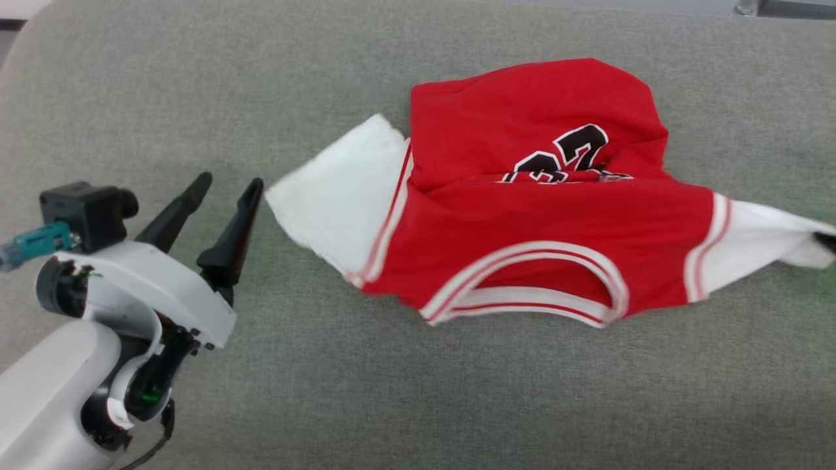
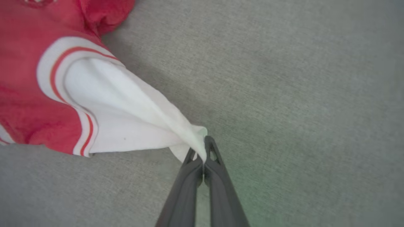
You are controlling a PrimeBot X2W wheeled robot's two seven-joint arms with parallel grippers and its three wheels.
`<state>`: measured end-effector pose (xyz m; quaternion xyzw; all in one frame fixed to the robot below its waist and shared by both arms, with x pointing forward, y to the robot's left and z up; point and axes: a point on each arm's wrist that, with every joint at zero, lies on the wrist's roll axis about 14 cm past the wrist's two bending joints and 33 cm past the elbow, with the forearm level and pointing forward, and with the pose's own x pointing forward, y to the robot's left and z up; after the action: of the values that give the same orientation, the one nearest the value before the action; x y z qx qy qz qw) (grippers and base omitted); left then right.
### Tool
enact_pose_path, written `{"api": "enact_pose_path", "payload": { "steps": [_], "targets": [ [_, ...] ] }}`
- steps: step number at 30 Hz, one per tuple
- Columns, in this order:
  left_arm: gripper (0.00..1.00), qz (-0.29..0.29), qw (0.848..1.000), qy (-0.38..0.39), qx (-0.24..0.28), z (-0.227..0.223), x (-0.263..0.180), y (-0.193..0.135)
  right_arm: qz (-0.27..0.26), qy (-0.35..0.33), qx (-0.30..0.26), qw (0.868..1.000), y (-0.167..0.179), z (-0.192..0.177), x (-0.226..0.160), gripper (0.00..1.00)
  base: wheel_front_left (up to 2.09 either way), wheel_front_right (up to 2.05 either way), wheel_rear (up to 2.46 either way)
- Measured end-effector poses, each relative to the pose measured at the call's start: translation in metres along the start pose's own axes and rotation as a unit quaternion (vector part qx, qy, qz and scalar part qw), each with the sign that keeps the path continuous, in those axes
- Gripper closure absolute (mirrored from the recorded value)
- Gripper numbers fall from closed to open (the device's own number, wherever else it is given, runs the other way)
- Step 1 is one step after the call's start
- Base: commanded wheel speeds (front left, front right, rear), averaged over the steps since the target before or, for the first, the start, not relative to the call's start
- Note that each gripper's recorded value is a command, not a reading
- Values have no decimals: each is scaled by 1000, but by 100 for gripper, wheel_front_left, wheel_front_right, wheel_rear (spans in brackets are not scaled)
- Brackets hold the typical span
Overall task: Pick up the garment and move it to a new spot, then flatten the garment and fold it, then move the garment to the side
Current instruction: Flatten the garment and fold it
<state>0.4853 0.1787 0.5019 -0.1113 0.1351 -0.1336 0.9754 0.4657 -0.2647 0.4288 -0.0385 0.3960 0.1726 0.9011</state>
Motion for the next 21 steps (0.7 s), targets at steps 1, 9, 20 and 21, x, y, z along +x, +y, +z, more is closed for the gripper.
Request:
{"api": "enact_pose_path", "payload": {
  "steps": [1,9,20,21],
  "targets": [
    [0,1,1000,-2,0,1,0,0,-11,-7,7,1000,-8,1,-4,100,0,0,0],
    [0,-3,1000,5,6,2,-5,-2,-67,-18,31,997,-45,-6,-21,100,0,0,0],
    [0,-41,993,97,60,-2,-17,-12,-111,-172,27,979,-62,39,-46,0,0,0,0],
    [0,-45,990,115,64,-3,-18,-12,-110,-191,27,975,-60,45,-50,0,0,0,0]
  ]
}}
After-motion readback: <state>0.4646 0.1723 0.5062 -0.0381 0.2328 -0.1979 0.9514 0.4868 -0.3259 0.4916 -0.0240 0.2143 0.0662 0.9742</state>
